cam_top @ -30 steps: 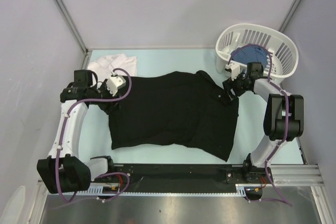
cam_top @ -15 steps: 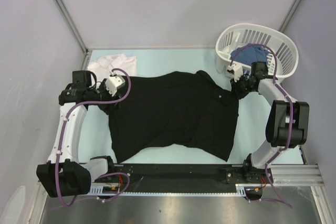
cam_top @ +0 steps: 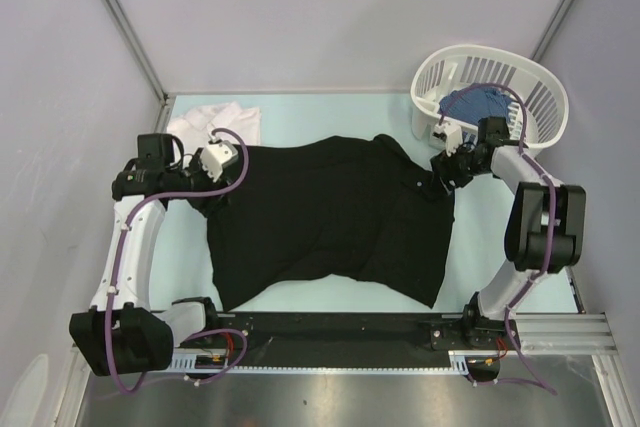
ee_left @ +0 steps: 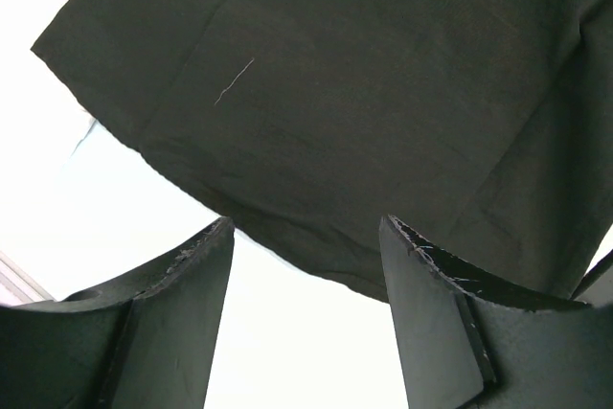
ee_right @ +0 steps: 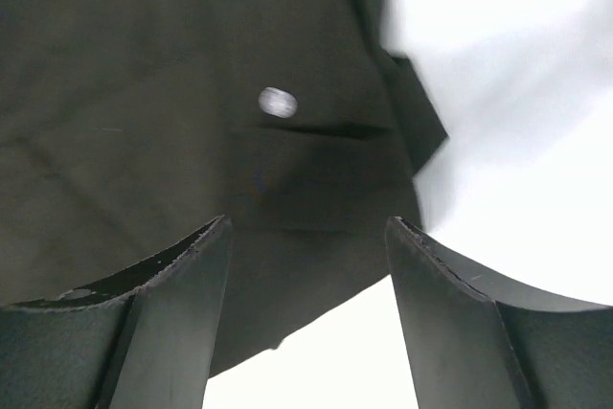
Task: Fold and stack the long sleeve shirts
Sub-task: Flatten the shirt out
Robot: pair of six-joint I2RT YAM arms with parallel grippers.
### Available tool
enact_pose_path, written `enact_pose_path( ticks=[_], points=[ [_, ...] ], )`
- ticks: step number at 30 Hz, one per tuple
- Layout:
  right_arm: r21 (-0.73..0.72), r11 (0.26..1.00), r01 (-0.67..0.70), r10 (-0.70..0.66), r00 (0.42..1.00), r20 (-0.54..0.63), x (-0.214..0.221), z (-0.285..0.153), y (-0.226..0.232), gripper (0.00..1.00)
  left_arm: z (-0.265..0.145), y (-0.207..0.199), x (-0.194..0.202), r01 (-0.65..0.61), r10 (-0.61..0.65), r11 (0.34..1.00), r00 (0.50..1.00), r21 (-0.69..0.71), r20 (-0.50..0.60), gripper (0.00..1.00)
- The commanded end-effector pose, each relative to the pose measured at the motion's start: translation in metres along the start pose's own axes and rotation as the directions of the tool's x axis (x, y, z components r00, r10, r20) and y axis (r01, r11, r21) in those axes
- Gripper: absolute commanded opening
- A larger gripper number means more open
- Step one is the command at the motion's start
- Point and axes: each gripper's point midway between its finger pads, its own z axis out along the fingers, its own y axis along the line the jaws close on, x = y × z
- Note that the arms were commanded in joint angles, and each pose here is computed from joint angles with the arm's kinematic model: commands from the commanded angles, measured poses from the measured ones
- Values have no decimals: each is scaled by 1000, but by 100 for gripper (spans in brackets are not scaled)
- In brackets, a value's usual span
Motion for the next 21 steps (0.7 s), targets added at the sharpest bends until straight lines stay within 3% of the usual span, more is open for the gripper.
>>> enact_pose_path(
  ticks=[1, 5, 11, 12, 21],
  points=[
    [60, 998, -2, 3, 1000, -16, 1, 9, -37, 70, -10, 3, -21, -16, 16, 1000, 998, -13, 55, 68],
    [27, 999, -17, 18, 999, -46, 12, 23, -41, 60, -15, 4, -20, -25, 27, 999, 999, -37, 47, 68],
    [-13, 1000, -17, 17, 999, -52, 20, 20, -30, 14, -16, 3, -16, -34, 35, 998, 999, -44, 36, 68],
    [-15, 1000, -16, 15, 999, -49, 20, 19, -29, 1, -15, 2, -16, -32, 34, 999, 999, -40, 37, 68],
    [-13, 1000, 9, -9, 998, 56, -7, -22, -11, 3, -11, 1, -16, -37, 38, 999, 998, -17, 40, 68]
  ],
)
